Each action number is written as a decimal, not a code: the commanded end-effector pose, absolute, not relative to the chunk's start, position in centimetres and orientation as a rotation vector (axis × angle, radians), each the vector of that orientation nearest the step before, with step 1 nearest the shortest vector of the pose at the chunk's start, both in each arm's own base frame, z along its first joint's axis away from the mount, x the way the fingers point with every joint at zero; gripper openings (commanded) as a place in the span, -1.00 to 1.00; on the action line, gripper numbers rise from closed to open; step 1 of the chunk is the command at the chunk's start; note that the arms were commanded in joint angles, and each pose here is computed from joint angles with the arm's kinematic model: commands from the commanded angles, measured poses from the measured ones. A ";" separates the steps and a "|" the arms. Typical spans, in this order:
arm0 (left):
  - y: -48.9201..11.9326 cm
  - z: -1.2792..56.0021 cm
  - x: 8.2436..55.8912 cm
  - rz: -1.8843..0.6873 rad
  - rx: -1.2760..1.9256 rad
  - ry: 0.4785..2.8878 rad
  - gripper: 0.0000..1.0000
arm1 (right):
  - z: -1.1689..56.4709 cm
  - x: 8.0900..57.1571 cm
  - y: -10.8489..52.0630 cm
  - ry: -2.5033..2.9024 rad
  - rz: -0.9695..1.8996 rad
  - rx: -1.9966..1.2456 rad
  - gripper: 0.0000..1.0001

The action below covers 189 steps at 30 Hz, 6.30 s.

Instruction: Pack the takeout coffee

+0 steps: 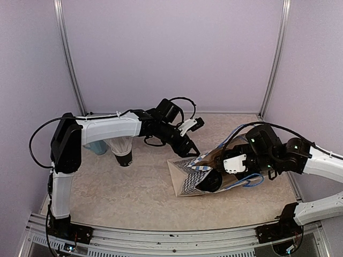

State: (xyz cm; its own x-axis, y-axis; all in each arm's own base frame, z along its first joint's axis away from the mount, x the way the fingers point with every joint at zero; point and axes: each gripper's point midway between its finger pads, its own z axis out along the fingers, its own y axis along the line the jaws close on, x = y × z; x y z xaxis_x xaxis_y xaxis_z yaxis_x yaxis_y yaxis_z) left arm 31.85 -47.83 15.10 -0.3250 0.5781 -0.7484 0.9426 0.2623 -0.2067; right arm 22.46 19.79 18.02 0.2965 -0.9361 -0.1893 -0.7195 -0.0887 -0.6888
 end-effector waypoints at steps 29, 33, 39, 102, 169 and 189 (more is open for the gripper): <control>-43.4 14.2 36.8 -0.784 1.241 2.114 0.38 | 15.5 27.0 21.4 1.929 0.083 -1.915 -0.30; -42.9 14.4 37.3 -0.766 1.228 2.119 0.38 | 14.7 27.0 21.2 1.983 0.115 -1.916 -0.31; -42.5 14.9 37.5 -0.740 1.224 2.115 0.38 | 14.1 25.9 21.0 2.057 0.191 -1.951 -0.31; -31.1 33.1 35.6 -0.290 0.811 2.034 0.36 | 31.5 24.4 24.6 1.699 0.396 -1.805 0.87; -21.7 32.3 30.4 -0.070 0.563 2.223 -1.00 | 34.6 31.9 11.6 1.621 0.626 -0.918 0.48; -29.6 52.0 20.6 -0.703 0.721 1.634 -1.00 | 34.0 32.0 11.3 1.640 0.590 -0.910 0.48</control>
State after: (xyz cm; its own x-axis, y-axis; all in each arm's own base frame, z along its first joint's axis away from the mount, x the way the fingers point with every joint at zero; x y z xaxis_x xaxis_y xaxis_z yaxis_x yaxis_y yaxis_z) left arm 23.69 -28.44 47.73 -0.2499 0.1937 -0.9487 0.6569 0.7538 -0.0191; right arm 31.88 11.66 33.61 -0.1074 -0.2501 -0.9622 -0.8217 0.5671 -0.0557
